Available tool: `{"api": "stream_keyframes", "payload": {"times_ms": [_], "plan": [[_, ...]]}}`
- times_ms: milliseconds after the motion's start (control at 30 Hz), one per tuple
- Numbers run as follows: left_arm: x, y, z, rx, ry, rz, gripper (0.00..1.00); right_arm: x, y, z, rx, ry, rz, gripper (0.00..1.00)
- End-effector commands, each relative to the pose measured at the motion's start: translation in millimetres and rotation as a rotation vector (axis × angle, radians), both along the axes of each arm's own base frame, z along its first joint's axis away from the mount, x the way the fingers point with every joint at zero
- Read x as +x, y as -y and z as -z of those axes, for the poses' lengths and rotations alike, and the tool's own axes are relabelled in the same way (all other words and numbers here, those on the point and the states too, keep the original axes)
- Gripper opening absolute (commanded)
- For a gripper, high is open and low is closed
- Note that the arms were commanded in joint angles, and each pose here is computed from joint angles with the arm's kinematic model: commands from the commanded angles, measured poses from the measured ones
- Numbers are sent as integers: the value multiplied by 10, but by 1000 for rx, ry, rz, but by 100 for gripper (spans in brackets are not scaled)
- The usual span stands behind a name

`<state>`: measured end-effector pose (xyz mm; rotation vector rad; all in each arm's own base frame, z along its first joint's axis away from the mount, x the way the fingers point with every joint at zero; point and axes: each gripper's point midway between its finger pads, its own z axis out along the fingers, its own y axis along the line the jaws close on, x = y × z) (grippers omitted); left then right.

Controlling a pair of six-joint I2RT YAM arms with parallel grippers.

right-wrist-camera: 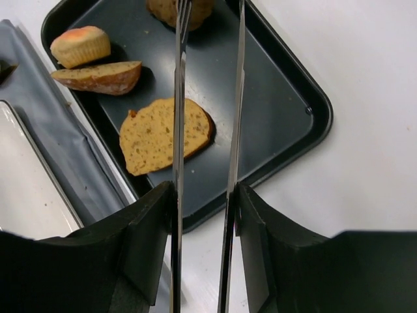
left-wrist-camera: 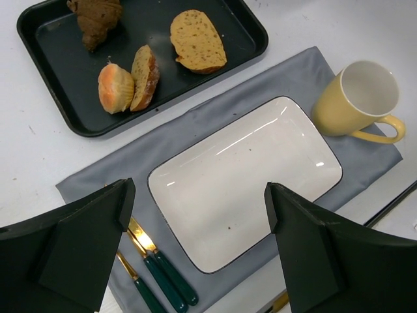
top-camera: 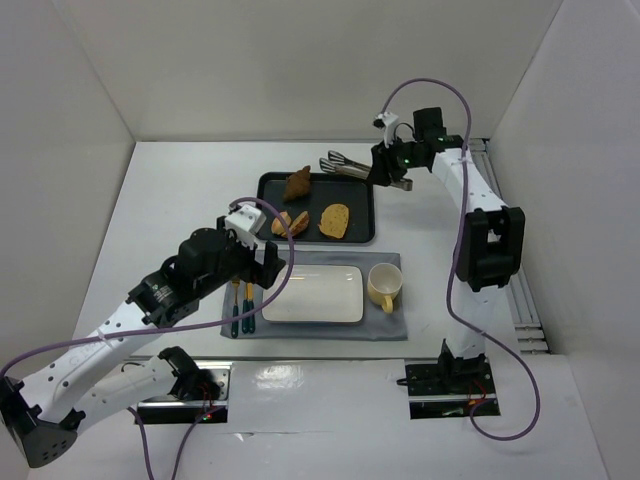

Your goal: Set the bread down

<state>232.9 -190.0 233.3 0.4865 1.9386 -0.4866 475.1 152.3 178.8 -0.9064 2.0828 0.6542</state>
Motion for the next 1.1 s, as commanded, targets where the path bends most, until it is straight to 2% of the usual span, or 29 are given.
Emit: {"api": "stream_keyframes", "payload": {"times_ms": [0, 300, 500, 1067], "plan": [[47, -17, -105, -19, 50, -21, 100, 65, -195, -215, 46, 29, -39, 52], [57, -30, -106, -16, 53, -30, 100, 199, -599, 11, 55, -39, -49, 54], [57, -30, -106, -16, 53, -30, 100, 347, -764, -2, 60, -21, -45, 58], [68, -47, -106, -7, 60, -35, 100, 462, -716, 53, 63, 8, -12, 58]]}}
